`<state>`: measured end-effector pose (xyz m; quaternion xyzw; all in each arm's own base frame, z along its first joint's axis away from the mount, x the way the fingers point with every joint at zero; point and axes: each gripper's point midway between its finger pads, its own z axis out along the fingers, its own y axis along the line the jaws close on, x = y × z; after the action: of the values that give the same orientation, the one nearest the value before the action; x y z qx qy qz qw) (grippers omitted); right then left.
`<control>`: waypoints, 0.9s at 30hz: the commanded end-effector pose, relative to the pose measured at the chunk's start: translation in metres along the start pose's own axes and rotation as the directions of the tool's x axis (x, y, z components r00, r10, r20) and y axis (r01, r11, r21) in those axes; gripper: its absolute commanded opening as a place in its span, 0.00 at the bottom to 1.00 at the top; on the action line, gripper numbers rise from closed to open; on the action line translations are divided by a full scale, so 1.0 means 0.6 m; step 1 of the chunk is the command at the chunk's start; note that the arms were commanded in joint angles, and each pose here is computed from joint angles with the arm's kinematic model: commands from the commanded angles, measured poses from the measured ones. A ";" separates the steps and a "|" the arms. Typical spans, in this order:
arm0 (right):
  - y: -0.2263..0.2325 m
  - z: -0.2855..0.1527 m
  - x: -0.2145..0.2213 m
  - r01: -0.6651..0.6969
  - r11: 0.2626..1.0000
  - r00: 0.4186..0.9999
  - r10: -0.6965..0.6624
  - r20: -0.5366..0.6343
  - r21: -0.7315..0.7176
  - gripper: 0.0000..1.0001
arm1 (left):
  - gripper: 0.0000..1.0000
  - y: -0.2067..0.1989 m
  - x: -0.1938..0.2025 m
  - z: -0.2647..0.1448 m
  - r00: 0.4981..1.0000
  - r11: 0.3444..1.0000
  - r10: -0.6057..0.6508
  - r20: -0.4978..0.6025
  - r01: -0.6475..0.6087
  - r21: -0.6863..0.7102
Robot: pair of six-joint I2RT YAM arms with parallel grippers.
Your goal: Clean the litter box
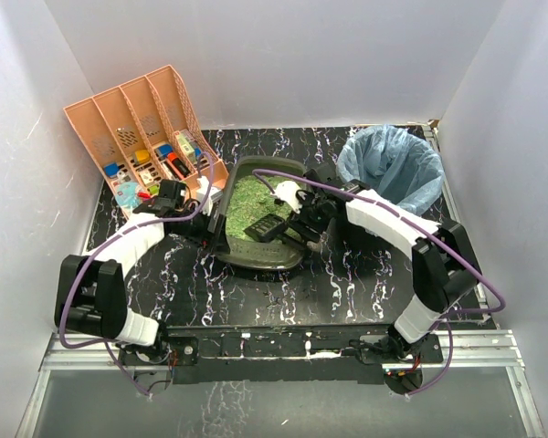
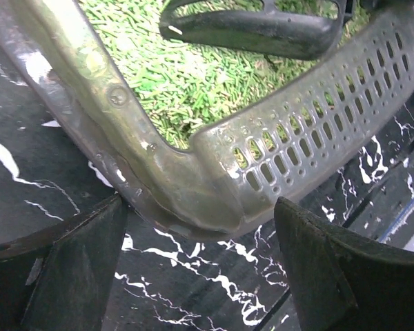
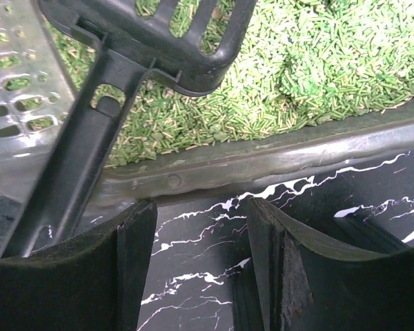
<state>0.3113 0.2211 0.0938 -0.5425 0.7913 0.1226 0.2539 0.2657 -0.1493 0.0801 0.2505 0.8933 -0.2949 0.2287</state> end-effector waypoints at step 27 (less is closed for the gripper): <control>0.108 -0.076 -0.061 0.024 1.000 0.995 -0.023 0.097 -0.011 0.67 | 0.97 0.037 -0.184 -0.178 0.935 0.864 0.291 0.204 -0.165 -0.476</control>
<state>0.2487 0.2594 0.1568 -0.5700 0.7484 0.1707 0.2930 0.3353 -0.1038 0.2018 0.2637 0.8632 -0.0923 0.4206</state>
